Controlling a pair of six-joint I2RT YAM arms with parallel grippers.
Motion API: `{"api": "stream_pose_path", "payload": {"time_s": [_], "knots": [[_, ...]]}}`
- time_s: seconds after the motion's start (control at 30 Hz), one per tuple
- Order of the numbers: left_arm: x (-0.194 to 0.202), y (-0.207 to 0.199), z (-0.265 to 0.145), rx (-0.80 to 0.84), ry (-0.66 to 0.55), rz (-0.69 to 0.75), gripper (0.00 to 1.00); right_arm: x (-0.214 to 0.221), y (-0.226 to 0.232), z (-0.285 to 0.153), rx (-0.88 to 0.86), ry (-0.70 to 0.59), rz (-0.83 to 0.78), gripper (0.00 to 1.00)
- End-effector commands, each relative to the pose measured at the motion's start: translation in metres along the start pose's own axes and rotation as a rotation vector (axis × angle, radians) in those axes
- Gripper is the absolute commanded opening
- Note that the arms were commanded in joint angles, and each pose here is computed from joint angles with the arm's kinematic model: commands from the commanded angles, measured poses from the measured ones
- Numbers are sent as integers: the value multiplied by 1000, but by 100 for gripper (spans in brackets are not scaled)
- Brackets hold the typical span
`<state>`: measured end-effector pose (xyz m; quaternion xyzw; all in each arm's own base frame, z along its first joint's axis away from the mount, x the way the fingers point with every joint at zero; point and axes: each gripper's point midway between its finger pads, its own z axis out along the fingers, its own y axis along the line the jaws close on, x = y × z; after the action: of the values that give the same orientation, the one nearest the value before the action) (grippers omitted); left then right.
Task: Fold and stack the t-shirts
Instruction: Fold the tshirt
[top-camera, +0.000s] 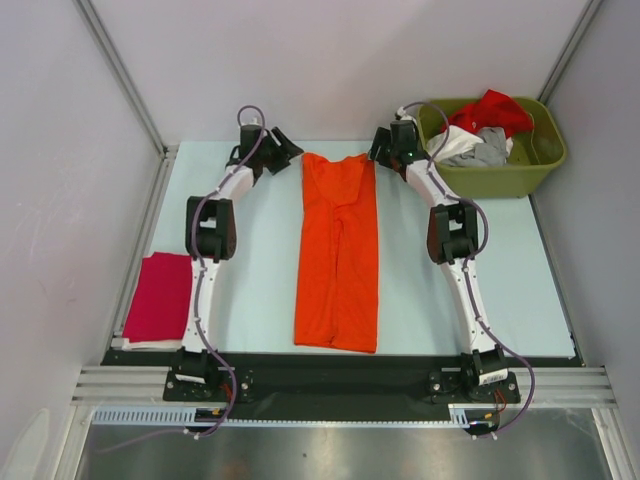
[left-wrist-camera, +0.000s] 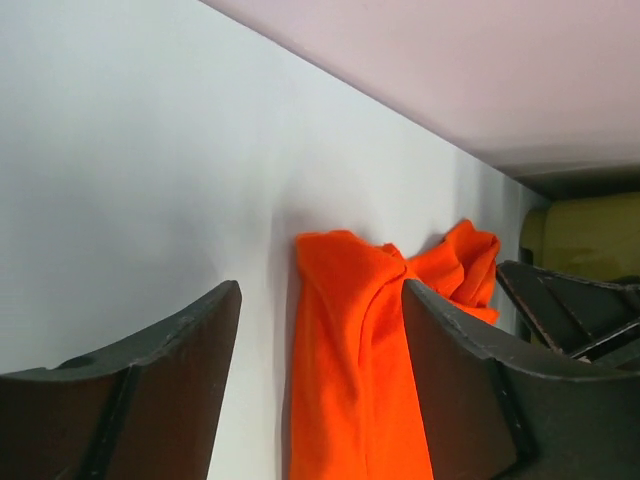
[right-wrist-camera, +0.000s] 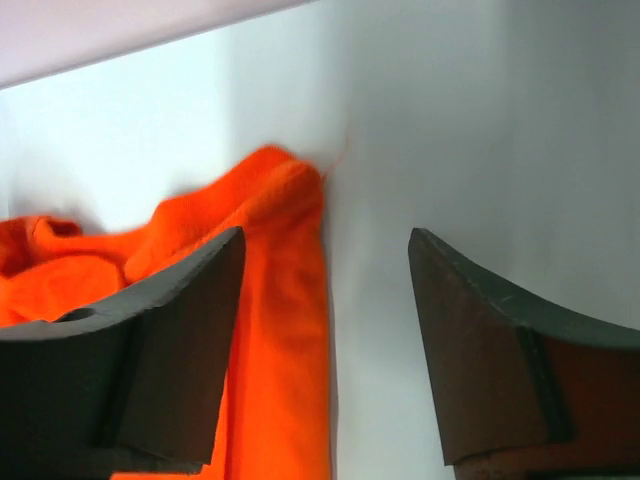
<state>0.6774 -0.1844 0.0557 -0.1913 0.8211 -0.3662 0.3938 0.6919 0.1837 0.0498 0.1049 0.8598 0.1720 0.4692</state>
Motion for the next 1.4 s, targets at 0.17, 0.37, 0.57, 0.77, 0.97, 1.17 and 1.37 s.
{"api": "stream_pose_path", "payload": {"time_s": [0.17,0.37,0.57,0.77,0.97,1.17,1.37], "knots": [[-50,-77,-123,-62,-22,220,70,-112,59,-125,-1,-77,-15,82],[49,-78,-219,-66,155,222,70,-41,80,-201,-11,207,-20,100],[184,-48,-312,-100,357,198,72,47,109,-314,-122,384,-115,100],[289,-22,-387,-167,521,137,70,173,90,-416,-288,650,-70,99],[328,2,-416,-242,591,109,69,258,56,-479,-361,829,101,87],[350,19,-417,-343,660,149,57,296,46,-493,-355,884,168,67],[366,36,-423,-429,731,190,56,321,39,-489,-260,958,142,60]]}}
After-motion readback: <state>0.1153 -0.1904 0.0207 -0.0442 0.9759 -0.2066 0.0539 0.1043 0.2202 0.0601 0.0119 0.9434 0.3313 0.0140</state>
